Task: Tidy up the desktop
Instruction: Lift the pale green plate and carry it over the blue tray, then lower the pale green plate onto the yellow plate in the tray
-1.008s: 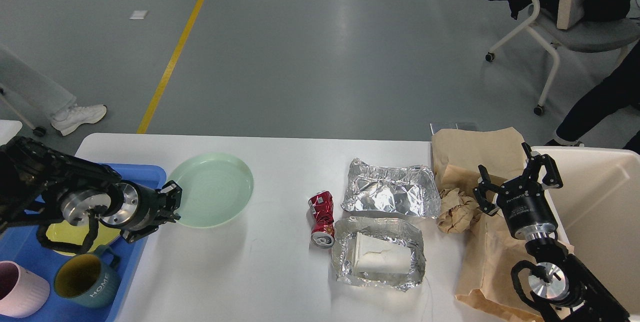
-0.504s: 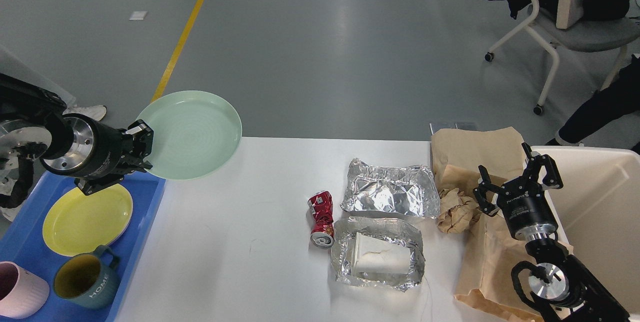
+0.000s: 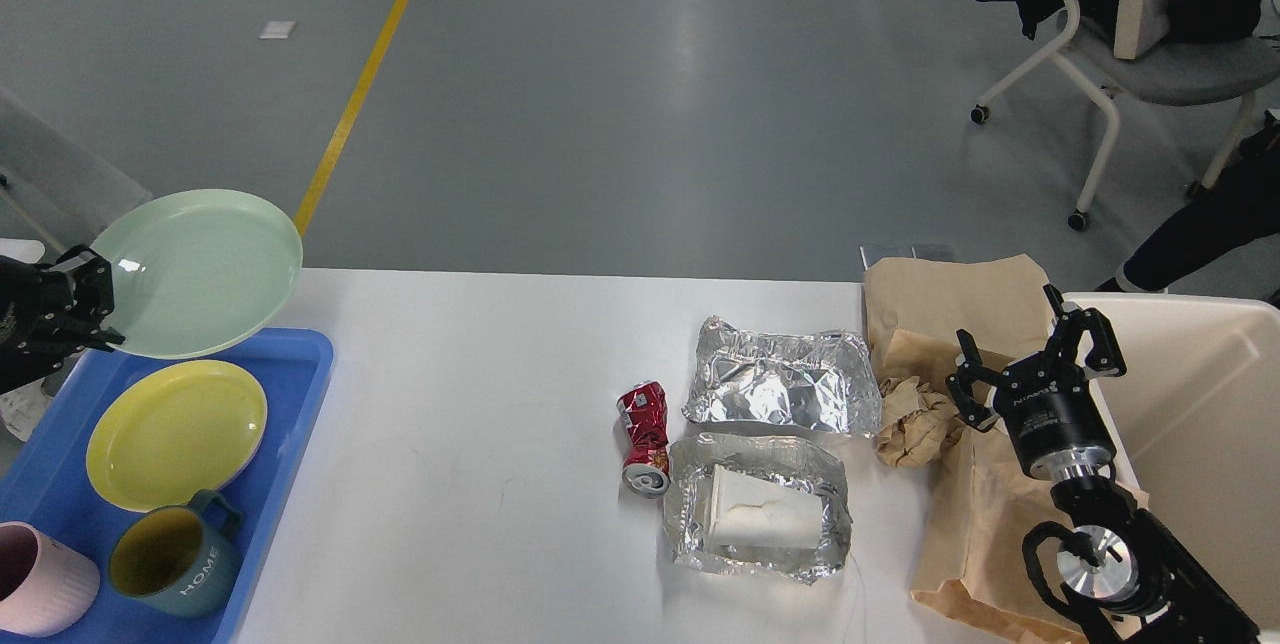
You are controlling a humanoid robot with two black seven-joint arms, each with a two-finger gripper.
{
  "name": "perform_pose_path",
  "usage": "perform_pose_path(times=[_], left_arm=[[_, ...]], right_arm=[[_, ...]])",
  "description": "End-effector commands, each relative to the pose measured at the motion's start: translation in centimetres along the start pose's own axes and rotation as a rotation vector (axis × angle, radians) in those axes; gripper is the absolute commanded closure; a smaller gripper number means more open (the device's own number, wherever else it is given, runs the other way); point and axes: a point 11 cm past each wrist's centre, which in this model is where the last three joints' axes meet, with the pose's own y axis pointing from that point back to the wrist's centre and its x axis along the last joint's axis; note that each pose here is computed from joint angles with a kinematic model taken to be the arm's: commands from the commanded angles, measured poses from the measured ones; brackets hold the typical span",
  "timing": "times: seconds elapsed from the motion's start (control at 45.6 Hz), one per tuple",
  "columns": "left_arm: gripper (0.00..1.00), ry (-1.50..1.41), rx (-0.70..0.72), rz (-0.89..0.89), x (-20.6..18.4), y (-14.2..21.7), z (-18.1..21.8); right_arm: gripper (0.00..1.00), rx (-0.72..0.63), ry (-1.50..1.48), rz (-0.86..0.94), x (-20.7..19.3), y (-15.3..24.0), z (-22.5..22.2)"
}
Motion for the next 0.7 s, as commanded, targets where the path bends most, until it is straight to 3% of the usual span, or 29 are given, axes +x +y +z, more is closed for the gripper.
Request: perform_pose_path(times=[0.0, 0.197, 0.416, 0.679], left_arm=[[1.00, 0.023, 0.040, 0.037, 2.6, -2.6, -3.0], [1.00, 0.022, 0.121, 0.079, 4.0, -7.2, -7.0], [1.00, 0.027, 0.168, 0.077, 2.7, -11.5, -10.8], [1.00, -0.003, 0.193, 0.059, 1.0, -13.6, -11.5]], right_arm=[[0.00, 0.000, 0.000, 0.000, 0.0, 0.0, 0.0], [0.00, 0.000, 0.000, 0.000, 0.0, 0.0, 0.0], [0.00, 0.000, 0.000, 0.000, 0.0, 0.0, 0.0], [0.00, 0.000, 0.000, 0.000, 0.0, 0.0, 0.0]])
